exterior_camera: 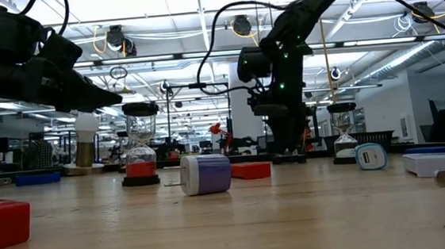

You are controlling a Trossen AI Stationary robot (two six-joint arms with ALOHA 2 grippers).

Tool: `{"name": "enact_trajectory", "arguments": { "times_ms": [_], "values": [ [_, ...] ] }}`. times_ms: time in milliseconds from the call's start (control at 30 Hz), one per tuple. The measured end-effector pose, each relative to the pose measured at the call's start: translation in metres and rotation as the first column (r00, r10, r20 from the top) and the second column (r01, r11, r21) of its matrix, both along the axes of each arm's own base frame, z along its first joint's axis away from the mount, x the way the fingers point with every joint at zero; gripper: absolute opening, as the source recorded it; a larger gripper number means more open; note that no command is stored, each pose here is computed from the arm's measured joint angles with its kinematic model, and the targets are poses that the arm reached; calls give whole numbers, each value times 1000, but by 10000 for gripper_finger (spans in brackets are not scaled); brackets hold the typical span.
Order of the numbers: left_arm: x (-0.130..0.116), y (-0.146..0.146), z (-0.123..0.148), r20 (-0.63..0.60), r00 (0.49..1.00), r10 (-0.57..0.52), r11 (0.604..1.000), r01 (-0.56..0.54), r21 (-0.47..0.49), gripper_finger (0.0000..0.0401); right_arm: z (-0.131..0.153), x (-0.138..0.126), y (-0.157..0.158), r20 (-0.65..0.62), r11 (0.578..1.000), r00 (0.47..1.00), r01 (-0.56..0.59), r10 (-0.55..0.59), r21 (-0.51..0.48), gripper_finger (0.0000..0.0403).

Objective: Pick & Place Office items
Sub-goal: Put the black digital clock into the blue bin

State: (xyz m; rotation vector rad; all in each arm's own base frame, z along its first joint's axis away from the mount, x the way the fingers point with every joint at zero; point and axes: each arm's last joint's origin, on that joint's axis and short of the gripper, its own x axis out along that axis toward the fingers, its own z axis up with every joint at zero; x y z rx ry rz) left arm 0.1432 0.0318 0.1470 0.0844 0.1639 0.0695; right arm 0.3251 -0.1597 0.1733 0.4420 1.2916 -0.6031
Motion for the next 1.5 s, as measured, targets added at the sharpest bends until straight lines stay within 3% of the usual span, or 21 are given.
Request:
{"name": "enact_trajectory", "arguments": {
  "times_ms": [200,367,767,1133,1267,1500],
  "values": [
    [0,0,0,-2,1000,0,1000,0,0,26,7,-6,3,-31,998,997,-65,65,1,287],
    [0,0,-1,-5,1000,-1,1000,1,-3,26,-5,-5,2,23,996,996,-87,87,-33,292],
    [0,0,-1,-12,1000,-1,1000,1,-1,26,-33,-19,-1,63,997,996,-56,59,-48,256],
    [0,0,-1,-13,1000,-1,1000,0,-3,26,-33,-18,0,97,999,995,-34,34,-4,152],
    [0,-1,-1,-9,1000,-13,1000,12,-29,26,-22,-18,1,103,1000,995,5,-6,7,151],
    [0,-1,-1,-7,1000,-9,999,9,-54,26,34,-30,17,172,993,979,116,-113,-10,164]
  ]
}}
